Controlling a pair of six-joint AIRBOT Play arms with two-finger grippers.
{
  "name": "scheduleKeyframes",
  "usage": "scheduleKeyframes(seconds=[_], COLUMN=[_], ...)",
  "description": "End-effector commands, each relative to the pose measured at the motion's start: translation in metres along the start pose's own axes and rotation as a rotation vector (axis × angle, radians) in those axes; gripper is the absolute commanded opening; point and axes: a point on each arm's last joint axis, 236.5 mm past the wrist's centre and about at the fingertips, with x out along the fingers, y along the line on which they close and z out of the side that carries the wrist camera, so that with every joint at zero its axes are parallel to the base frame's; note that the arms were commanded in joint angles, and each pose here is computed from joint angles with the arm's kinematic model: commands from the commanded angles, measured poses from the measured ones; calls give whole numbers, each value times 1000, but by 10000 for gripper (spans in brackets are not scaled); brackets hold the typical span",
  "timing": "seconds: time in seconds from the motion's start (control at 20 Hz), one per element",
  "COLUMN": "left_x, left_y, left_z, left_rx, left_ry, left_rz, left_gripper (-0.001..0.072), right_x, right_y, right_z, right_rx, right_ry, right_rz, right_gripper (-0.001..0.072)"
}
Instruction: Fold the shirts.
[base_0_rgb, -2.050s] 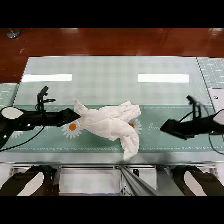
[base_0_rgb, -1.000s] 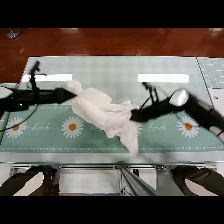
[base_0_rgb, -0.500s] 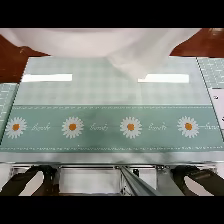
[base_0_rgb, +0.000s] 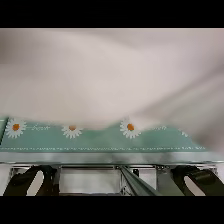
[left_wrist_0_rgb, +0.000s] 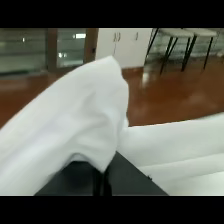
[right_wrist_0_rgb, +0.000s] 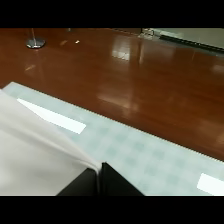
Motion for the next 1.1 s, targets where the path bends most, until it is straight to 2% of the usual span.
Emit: scheduleKeyframes(seconds=[0.0,0.3,0.4,0.5,0.6,0.8,0.9,0.95,1.0,1.05], left_x=[-2,41,58,84,112,171,202,216,227,235], left_y=[0,45,62,79,100,135,144,147,150,153], left_z=[-78,-292,-357,-397,-417,-438,-439,-435,-430,-423], left_rx=[-109,-530,-679,-800,-835,-787,-759,-753,-751,-746], left_ry=[277,793,843,779,685,616,605,602,602,609], left_rz=[-8,-16,31,71,118,236,254,250,241,227], left_gripper=[23,23,23,23,23,24,25,48,271,716], right_x=[2,112,163,215,271,364,398,410,417,419], right_y=[-2,-28,-41,-56,-72,-87,-90,-92,-93,-95], right_z=[-15,-112,-150,-178,-201,-255,-272,-277,-278,-276], right_rx=[10,123,168,201,237,341,422,471,522,571], right_ry=[41,321,408,483,512,630,672,685,694,705], right_rz=[-8,-1,-6,-17,-31,-19,-5,7,27,62], right_gripper=[24,24,24,24,24,24,24,25,124,469])
